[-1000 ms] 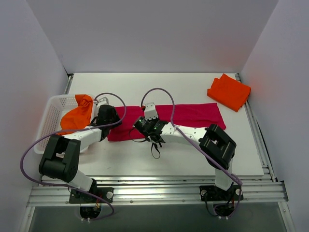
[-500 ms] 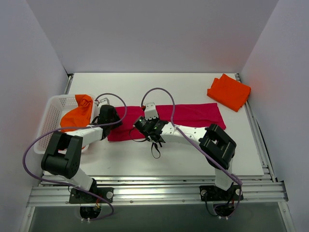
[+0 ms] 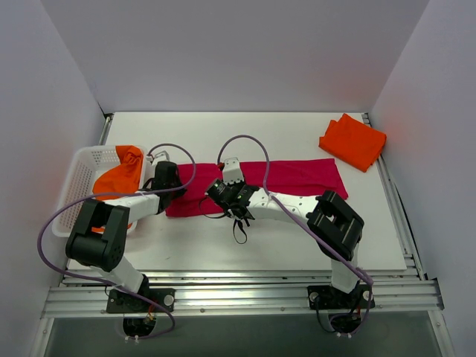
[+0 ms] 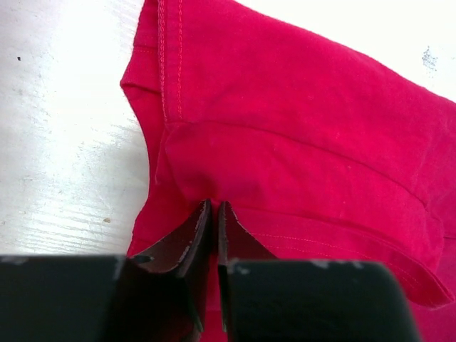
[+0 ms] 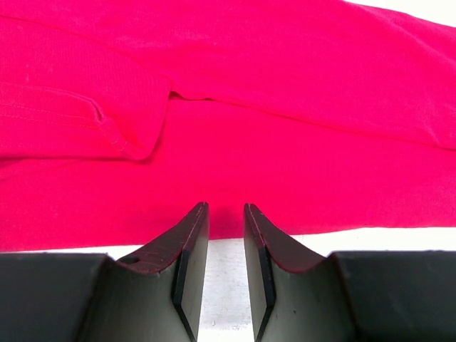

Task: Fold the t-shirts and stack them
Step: Fold the other side of the tshirt into a rectangle

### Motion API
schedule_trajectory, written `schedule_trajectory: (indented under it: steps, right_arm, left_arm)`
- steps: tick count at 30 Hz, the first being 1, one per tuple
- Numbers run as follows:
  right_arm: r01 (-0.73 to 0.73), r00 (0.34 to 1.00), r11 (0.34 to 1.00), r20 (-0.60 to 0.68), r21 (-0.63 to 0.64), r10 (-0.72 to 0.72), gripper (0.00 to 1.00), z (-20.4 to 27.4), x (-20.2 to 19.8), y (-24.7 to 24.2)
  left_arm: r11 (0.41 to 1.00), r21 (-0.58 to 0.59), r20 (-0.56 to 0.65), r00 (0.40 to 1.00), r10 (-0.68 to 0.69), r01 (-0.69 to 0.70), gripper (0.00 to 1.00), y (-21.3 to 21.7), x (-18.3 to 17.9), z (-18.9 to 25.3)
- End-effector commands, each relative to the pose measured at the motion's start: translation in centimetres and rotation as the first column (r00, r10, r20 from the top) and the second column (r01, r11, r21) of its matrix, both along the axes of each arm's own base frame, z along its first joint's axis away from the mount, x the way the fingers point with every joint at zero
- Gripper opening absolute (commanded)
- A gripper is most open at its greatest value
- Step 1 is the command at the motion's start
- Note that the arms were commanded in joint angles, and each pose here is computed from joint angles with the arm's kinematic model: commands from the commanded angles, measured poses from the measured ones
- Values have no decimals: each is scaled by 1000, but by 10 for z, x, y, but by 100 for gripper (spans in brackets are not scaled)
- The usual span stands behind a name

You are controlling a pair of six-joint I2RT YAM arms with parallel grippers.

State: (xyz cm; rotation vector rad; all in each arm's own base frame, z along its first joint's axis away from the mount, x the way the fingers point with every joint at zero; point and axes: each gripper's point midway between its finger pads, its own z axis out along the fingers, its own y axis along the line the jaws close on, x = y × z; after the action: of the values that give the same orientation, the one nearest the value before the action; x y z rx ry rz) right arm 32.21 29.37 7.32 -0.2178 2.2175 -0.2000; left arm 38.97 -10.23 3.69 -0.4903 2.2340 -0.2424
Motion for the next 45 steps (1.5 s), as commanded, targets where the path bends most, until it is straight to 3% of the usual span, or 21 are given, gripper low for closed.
schedule_trajectory:
  steps: [1,16,23,26,28,31,40,45]
  right_arm:
    - [37,999,999,34,4,-37,23,9,4,-7]
    - [39,999,999,34,6,-39,23,9,7,-4]
    - [38,999,999,32,13,-38,23,8,7,-1]
    - [36,999,999,29,15,-37,23,7,6,0]
    - [38,999,999,30,20,-38,23,8,6,-1]
    - [39,999,999,29,23,-39,23,9,5,-2]
    - [42,999,999,32,33,-43,23,9,3,-4]
    - [44,998,997,34,58,-46,23,10,18,7]
  left_arm:
    - [1000,-17,53,999,11,-10,12,-1,13,20]
    - [998,-26,210,976,-52,59,10,-13,-23,97]
    - [998,0,167,984,-57,58,11,-10,-45,76]
    - [999,15,143,989,-41,40,18,-7,-51,65]
    - [999,23,134,990,-37,34,30,-6,-52,61]
    - [999,28,125,991,-40,37,35,-8,-54,59]
    - [997,54,122,991,-59,52,34,-22,-75,50]
    - [999,33,176,984,-40,35,34,-26,-68,53]
